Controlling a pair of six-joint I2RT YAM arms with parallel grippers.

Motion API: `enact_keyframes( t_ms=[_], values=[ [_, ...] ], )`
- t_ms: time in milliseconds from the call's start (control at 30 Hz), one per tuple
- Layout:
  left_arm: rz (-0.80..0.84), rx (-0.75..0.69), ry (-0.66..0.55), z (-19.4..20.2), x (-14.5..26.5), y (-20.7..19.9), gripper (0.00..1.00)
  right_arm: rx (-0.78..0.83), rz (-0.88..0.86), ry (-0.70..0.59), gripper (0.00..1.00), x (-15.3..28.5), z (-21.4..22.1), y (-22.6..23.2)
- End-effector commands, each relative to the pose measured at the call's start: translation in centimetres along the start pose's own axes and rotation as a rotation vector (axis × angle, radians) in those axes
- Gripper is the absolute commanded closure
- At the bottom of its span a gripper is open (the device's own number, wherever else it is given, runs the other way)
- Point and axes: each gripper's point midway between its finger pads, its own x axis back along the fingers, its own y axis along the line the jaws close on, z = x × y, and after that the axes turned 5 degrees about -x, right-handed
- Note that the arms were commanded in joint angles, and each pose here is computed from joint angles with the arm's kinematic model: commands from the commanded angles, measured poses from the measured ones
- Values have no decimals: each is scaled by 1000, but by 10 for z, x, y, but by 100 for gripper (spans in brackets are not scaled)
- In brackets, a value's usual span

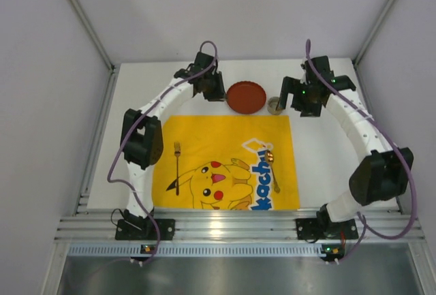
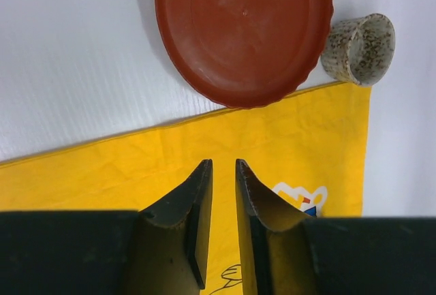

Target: Set the dinner table for one person

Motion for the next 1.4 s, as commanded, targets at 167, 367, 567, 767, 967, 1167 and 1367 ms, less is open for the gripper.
enact_keyframes(
  t_ms=[167, 367, 567, 767, 967, 1167, 1367],
  values=[
    [18, -41, 18, 23, 51, 16, 77, -51, 100, -10, 0, -82, -89, -24],
    [-8, -42, -12, 26, 80, 34, 77, -82, 144, 9, 6, -135, -116, -27],
    [-46, -55, -16, 25, 91, 51, 80, -72, 246, 21, 17, -160, -116, -44],
    [-90, -50, -26, 22, 102, 73, 82, -20, 328, 63, 34, -176, -93, -49],
    [-92, -28, -17, 26, 103, 85, 84, -18, 327, 88, 40, -187, -76, -44],
    [-78, -19, -19, 23, 98, 83, 85, 6, 354, 107, 60, -197, -70, -52],
    [-80, -12, -17, 25, 99, 83, 86, 15, 363, 105, 89, -205, -71, -55]
  ],
)
